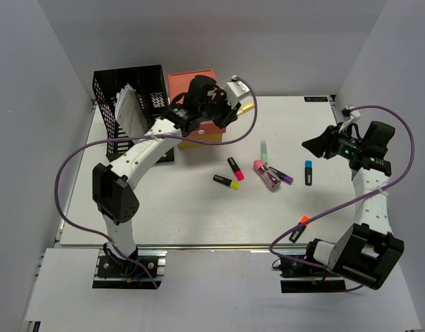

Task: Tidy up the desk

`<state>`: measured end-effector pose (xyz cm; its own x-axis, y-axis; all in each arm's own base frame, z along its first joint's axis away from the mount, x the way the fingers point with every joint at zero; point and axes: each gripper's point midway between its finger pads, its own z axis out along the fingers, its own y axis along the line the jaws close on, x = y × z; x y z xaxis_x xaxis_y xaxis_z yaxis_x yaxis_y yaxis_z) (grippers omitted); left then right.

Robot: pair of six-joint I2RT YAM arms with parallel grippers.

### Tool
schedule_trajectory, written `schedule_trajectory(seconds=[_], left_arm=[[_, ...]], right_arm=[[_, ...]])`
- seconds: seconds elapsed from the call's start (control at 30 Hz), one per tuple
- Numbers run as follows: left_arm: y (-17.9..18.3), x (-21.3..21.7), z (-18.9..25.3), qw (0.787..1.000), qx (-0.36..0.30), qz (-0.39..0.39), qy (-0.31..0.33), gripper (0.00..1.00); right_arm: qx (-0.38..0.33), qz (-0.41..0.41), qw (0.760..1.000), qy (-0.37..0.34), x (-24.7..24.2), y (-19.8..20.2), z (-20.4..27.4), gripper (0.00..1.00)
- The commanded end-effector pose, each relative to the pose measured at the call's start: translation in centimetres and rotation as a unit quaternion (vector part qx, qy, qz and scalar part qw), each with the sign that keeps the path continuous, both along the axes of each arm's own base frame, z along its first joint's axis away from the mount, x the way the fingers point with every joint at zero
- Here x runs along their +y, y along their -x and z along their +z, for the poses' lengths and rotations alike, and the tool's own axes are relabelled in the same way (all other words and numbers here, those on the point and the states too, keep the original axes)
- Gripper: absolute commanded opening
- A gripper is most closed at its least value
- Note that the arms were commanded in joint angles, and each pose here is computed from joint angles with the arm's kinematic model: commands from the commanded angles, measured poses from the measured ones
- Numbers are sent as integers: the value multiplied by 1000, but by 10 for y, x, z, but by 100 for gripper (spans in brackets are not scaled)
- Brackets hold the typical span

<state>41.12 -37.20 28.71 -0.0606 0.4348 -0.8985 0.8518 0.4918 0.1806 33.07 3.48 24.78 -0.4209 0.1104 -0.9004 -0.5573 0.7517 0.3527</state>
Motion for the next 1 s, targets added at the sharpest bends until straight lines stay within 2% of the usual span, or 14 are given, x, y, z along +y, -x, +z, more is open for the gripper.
schedule_trajectory(seconds=[0.0,0.3,0.63,0.67,0.77,0.8,0.9,0.97], left_arm=[[11,36,10,1000,-8,-17,-21,9],[-17,95,0,999,-14,29,-38,8],[-37,127,-15,997,-27,57,-48,11],[-39,132,-17,997,-25,61,-48,13],[-41,139,-16,996,-30,74,-50,30],[-41,140,-14,995,-34,77,-49,40],[-42,147,-10,994,-43,89,-48,51],[-43,149,-4,993,-51,94,-46,52]], right_arm=[[-28,7,1000,9,0,2,7,44],[-28,7,1000,9,0,2,7,44],[-29,8,1000,8,1,2,6,44],[-30,8,999,9,0,2,6,44],[-30,9,999,8,1,2,6,44],[-30,9,999,9,1,2,6,44],[-30,9,999,8,1,2,6,44],[-29,9,1000,7,0,2,5,44]])
